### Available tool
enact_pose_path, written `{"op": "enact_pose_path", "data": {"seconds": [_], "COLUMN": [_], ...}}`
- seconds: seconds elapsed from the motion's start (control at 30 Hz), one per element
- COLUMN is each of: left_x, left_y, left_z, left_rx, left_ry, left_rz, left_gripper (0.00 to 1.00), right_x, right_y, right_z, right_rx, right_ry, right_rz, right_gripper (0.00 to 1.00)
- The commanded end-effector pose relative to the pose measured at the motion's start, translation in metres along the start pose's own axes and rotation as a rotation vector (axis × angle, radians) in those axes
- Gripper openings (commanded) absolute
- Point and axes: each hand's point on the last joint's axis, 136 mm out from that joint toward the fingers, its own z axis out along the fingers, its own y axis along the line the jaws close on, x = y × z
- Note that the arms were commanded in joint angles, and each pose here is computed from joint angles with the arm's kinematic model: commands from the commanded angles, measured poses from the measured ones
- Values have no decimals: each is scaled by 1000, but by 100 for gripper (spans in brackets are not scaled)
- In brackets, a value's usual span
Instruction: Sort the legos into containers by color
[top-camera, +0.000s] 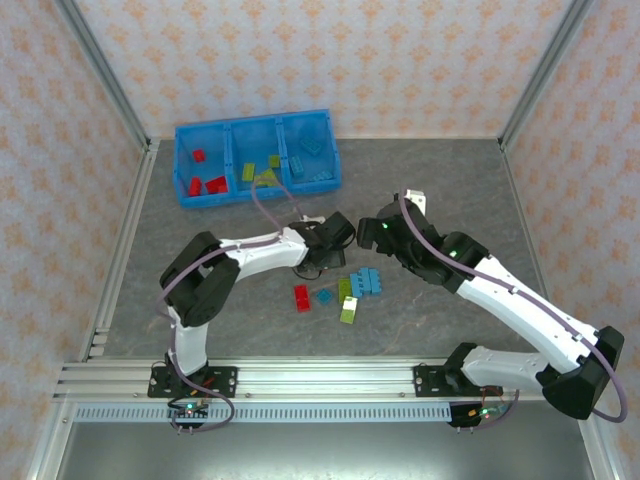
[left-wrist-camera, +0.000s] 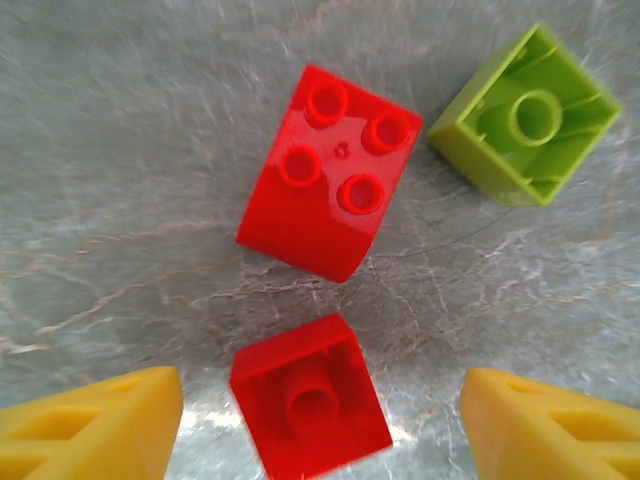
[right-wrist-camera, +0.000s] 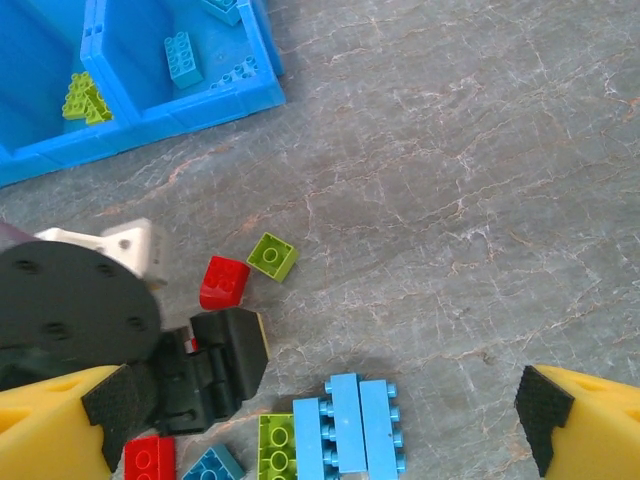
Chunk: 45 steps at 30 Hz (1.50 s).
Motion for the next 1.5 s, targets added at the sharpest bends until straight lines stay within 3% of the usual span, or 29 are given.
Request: {"op": "enact_pose_path", "data": {"seconds": [0.0,0.3,0.47,0.67,0.87,1.0,1.17,1.3,1.47], "left_x": [-3,-2,-24,-87,-180,-236,-293,-334,-366], "left_y": [-8,11,10,40,119,181,241,261,269], "left_z": [7,6,-30,-101,-146,-133,-87,-47,-31], "left_rx": [20,-43,16,32,-84,-180,-218,-160,-151], "left_ry": [-12,-8,-85,-275,-454,-451,-380,-315,-288], "left_rz": [-37,1,23,-11,-115,-232,-382,-443,-448], "left_gripper": [69,39,29,24,25,25,25,29,34], "right_x": [7,27,48,37,33,36,37,36,32], "right_y": [-12,12,29,40,37,36,27,24,23], "right_z": [1,6,13,8,10,12,10,8,2], "right_rx": [42,-82,-162,-220,-200,-193,-162,-161,-156], "right_ry": [12,116,220,180,157,164,156,148,139], "right_rz": [2,-34,-34,36,52,67,78,79,80], "right_gripper": [99,99,96,96,97,97,97,97,97]}}
